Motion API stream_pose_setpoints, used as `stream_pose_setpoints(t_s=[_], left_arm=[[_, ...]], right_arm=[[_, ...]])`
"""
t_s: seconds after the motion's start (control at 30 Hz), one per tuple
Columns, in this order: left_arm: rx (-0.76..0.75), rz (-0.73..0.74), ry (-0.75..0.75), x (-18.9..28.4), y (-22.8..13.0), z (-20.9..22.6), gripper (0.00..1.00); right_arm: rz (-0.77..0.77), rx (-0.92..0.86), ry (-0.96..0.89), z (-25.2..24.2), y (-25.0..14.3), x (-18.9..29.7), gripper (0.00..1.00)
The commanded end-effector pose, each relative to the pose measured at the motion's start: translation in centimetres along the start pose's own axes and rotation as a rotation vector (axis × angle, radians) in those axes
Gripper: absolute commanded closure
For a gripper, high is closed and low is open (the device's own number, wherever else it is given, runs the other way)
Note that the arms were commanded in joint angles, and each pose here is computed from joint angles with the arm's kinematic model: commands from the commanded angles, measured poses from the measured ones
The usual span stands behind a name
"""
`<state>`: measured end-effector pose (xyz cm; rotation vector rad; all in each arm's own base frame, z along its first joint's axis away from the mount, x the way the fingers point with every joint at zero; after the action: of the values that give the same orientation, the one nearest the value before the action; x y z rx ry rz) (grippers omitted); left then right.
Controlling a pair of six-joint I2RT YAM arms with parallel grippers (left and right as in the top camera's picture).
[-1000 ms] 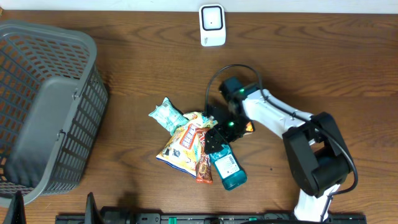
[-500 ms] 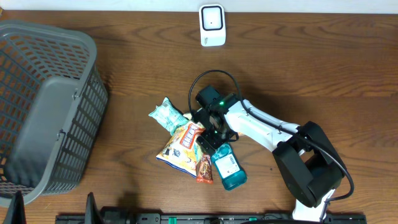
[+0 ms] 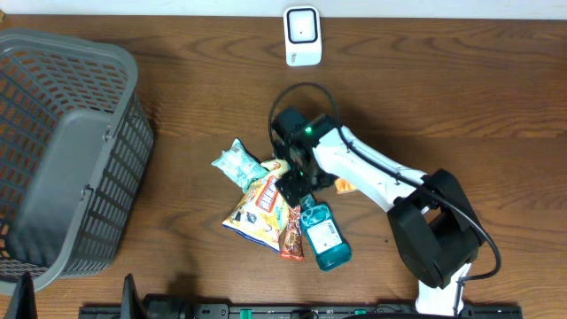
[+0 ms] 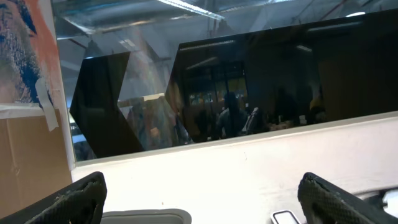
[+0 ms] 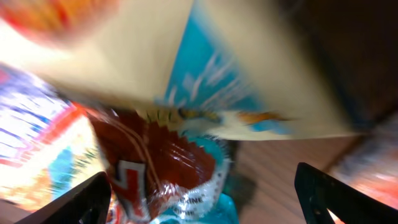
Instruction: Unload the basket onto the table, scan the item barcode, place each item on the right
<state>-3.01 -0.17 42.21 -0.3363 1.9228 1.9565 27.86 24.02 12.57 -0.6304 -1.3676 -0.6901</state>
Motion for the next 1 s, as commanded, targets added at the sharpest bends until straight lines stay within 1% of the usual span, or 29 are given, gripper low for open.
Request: stream_pose_setpoints(t_s=[0.0, 0.1, 0.2, 0.23, 0.4, 0.57, 0.7, 0.97], left_arm=[[-0.008, -0.009, 0.009, 0.1, 0.1, 0.0, 0.02], [-0.008, -0.009, 0.009, 0.1, 0.1, 0.0, 0.02], [-0.008, -0.009, 0.009, 0.1, 0.1, 0.0, 0.02], [-0.008, -0.009, 0.009, 0.1, 0.1, 0.0, 0.02], [-0.008, -0.009, 0.009, 0.1, 0.1, 0.0, 0.02], [-0.008, -0.009, 0.009, 0.1, 0.1, 0.0, 0.02], [-0.008, -0.009, 0.009, 0.1, 0.1, 0.0, 0.02], [-0.008, -0.009, 0.009, 0.1, 0.1, 0.0, 0.02]], right_arm=[[-0.063, -0.097, -0.074, -0.5, 0.4, 2.7, 0.10], [-0.064, -0.098, -0.091, -0.6, -0.1, 3.4, 0.10], [-0.043, -0.103, -0.167, -1.2, -0.5, 3.2, 0.15], [-0.034, -0.110, -0.185, -1.4, -0.7, 2.9, 0.15], [-0.001, -0.112, -0.188, -1.5, -1.5, 1.9, 0.19], [0.007, -0.113, -0.172, -1.5, -2.1, 0.1, 0.28], [0.013, -0.109, -0.115, -1.0, -2.5, -1.2, 0.28], [-0.005, -0.076, -0.073, 0.4, -2.2, -1.3, 0.28]])
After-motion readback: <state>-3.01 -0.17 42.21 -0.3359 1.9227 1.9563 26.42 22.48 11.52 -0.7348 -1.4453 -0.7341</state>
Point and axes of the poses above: each gripper's point midway between its finger pads, its own x axis back along the fingers, its own z axis along the line the jaws close on, y = z × x, the point moved 9 cm from there along x, back along the fingers, and after that the axes turned 7 degrees about x, right-handed, at the moved point
